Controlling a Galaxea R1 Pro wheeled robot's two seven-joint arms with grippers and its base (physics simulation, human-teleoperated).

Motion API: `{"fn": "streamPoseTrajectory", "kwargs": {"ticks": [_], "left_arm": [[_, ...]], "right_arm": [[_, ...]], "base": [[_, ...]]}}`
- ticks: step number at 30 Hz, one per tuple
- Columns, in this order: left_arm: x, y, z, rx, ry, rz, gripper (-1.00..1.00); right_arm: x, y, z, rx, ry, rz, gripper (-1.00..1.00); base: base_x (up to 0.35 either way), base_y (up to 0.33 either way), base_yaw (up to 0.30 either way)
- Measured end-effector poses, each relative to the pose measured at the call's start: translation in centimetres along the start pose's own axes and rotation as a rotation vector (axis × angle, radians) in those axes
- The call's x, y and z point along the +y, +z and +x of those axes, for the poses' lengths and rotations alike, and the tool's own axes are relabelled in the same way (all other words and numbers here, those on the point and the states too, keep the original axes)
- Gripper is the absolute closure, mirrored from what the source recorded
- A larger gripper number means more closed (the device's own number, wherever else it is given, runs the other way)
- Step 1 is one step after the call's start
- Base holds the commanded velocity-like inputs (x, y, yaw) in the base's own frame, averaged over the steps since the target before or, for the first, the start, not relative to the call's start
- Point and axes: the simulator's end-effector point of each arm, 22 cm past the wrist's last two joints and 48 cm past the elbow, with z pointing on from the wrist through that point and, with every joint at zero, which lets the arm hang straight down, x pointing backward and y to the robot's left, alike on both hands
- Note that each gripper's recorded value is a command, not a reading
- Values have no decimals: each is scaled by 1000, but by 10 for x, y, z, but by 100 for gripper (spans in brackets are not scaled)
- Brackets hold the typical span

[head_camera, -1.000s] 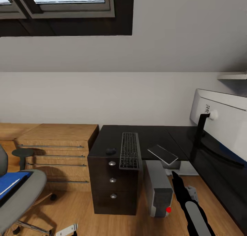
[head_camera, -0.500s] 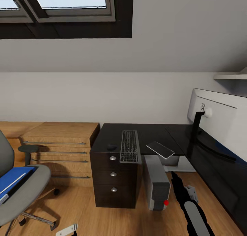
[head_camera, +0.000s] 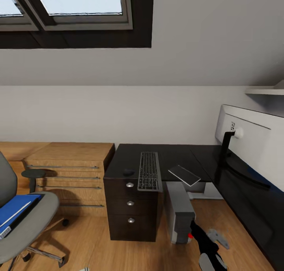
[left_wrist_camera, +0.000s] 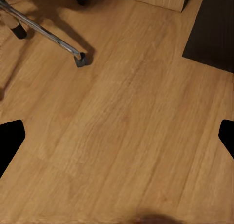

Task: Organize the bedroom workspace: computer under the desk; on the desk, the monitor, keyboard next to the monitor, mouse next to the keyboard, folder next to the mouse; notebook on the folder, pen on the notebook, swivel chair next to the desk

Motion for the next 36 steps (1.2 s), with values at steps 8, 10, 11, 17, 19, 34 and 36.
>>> {"fn": "streamPoseTrajectory", "kwargs": {"ticks": [8, 10, 11, 17, 19, 34, 36], "left_arm": [[-7, -4, 55, 147, 53, 52, -100], [-13, -5, 55, 158, 54, 79, -100], [-16, -6, 55, 163, 55, 92, -100], [-30, -14, 53, 176, 52, 155, -100], [-30, -15, 47, 163, 48, 157, -100], [-27, -31, 19, 101, 35, 151, -100], [-26, -33, 13, 82, 27, 148, -100]], "right_arm": [[-64, -37, 72, -86, -407, 20, -100], [-70, -44, 75, -93, -425, 20, -100], [-73, -47, 77, -92, -433, 22, -100], [-89, -69, 97, -49, -482, 22, -100], [-88, -72, 97, -45, -486, 17, -100], [-67, -85, 84, -36, -526, -26, -100], [-63, -87, 82, -36, -535, -36, -100]], "base": [[0, 0, 0], [0, 0, 0], [0, 0, 0], [0, 0, 0], [0, 0, 0], [0, 0, 0], [0, 0, 0]]}}
